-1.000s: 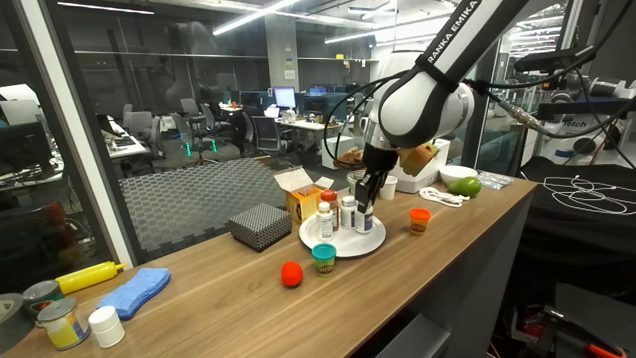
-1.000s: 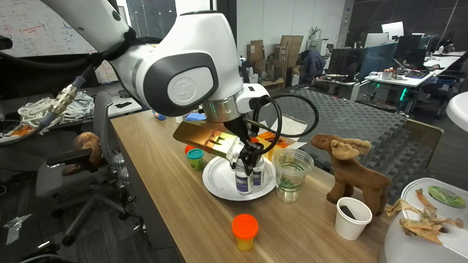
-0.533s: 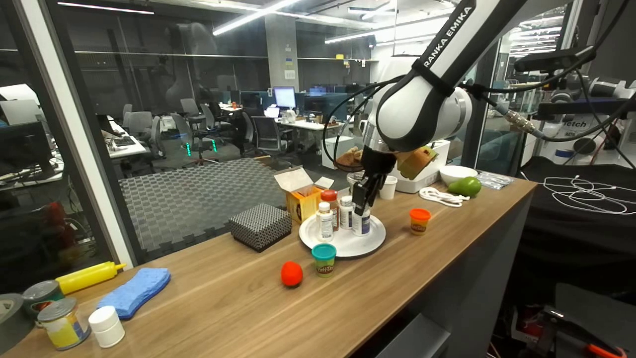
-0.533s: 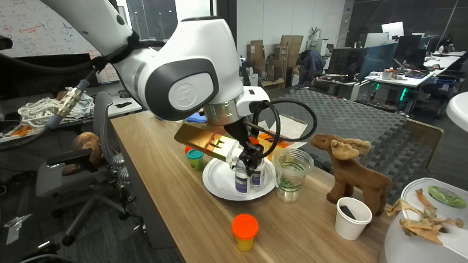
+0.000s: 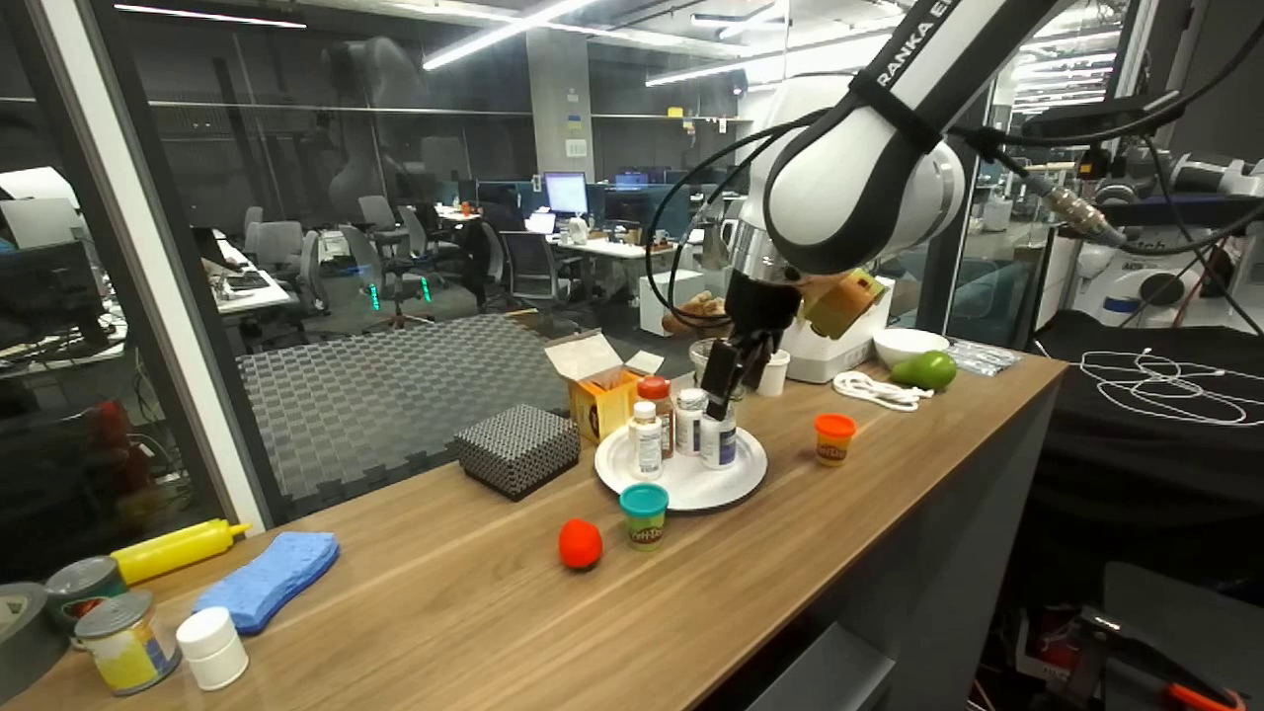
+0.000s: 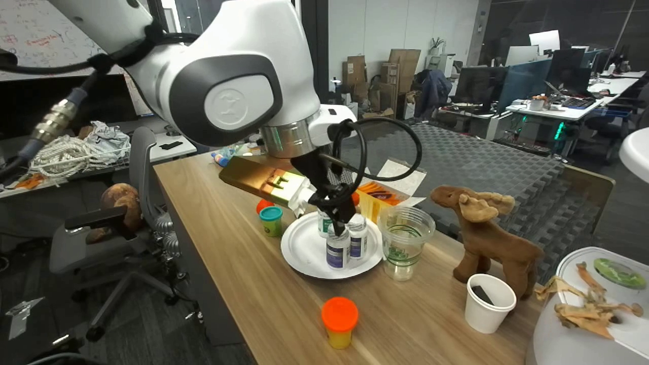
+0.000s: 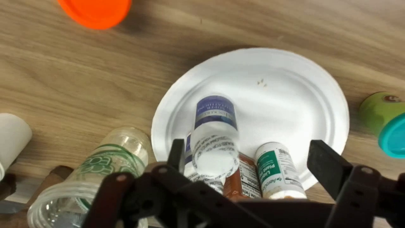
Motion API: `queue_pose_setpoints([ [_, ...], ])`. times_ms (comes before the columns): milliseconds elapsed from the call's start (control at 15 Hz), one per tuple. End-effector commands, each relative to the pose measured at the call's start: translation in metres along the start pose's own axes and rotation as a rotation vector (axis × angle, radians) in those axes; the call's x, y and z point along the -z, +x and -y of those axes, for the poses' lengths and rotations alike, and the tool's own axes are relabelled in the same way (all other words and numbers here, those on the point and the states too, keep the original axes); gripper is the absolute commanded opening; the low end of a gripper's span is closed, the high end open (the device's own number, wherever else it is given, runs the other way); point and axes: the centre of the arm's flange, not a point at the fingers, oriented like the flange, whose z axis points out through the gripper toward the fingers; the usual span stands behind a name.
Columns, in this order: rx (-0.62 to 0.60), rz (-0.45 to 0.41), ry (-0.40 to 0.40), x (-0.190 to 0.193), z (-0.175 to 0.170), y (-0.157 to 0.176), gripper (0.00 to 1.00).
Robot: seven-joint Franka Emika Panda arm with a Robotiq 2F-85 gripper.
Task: Put three bottles on the white plate then stack clear cups together then put the rest of the bottles on the white plate
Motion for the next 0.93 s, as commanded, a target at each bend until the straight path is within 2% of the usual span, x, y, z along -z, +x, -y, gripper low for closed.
queue_pose_setpoints([
  [0, -0.040, 0.066, 0.017, 0.048, 0.011, -0.045, 1.00],
  [200, -0.097, 0.102, 0.082, 0.057, 0.001, -0.076, 1.00],
  [467, -0.246, 0.112, 0.141, 0.058, -0.021, -0.093, 1.00],
  [867, -0.360, 0.148, 0.073, 0.051, -0.069, -0.106, 1.00],
])
